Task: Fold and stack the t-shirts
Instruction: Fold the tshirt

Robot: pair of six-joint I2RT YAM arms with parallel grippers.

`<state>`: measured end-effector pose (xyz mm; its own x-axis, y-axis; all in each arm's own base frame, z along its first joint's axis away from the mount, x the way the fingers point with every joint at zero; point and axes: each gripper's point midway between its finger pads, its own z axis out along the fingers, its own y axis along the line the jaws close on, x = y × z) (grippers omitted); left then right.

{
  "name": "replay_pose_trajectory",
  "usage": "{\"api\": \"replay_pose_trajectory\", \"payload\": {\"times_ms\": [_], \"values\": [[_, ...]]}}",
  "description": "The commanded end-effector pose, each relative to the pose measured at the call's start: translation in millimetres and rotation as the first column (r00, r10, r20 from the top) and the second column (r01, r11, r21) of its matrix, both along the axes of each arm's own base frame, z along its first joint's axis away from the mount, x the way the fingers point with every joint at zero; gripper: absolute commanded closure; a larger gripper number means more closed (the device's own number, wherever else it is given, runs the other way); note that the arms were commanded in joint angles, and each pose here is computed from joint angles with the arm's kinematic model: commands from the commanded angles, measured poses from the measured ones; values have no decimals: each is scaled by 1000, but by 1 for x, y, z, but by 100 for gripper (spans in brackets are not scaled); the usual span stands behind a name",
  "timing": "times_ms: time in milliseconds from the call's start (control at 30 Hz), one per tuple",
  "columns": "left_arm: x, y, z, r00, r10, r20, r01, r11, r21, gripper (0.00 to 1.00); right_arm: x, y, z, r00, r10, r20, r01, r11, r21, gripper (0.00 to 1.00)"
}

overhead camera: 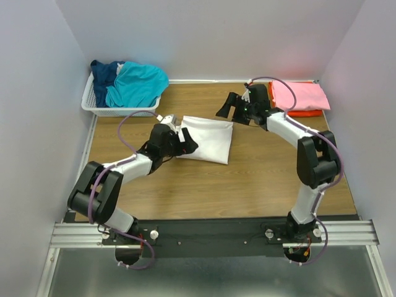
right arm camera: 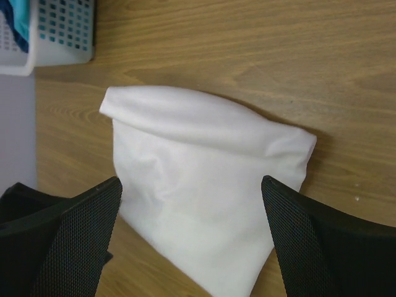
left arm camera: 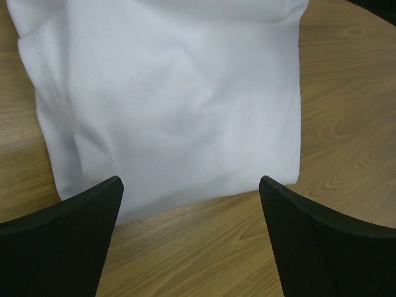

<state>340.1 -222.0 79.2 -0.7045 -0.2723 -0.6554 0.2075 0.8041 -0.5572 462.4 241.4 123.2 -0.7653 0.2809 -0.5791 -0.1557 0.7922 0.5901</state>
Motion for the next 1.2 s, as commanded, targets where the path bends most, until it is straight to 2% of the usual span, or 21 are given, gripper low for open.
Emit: {"api": "replay_pose_trajectory", "payload": {"times_ms": [0,133,433,533,800,1167], "values": [[13,15,31,994,74,80,-78,996,43,2,-36,6,10,998,63,-11,-63,998,26,0],[37,12,50,989,93,119,-99,994,45,1,-79,12,3,994,97,-56,-95,995,42,0],[105,-30,60,987,1,158,-3,1000,13,2,-144,28,-12,968,211,-138,-194,973,129,0],[125,-36,46,991,-12,135,9,1000,21,2,-152,32,-22,959,232,-164,-211,968,136,0],[146,-39,5,997,-26,70,23,999,39,2,-158,33,-40,948,242,-207,-216,966,139,0],[179,-45,1,995,-16,102,11,999,50,2,-169,30,-62,928,266,-260,-240,962,130,0]]}}
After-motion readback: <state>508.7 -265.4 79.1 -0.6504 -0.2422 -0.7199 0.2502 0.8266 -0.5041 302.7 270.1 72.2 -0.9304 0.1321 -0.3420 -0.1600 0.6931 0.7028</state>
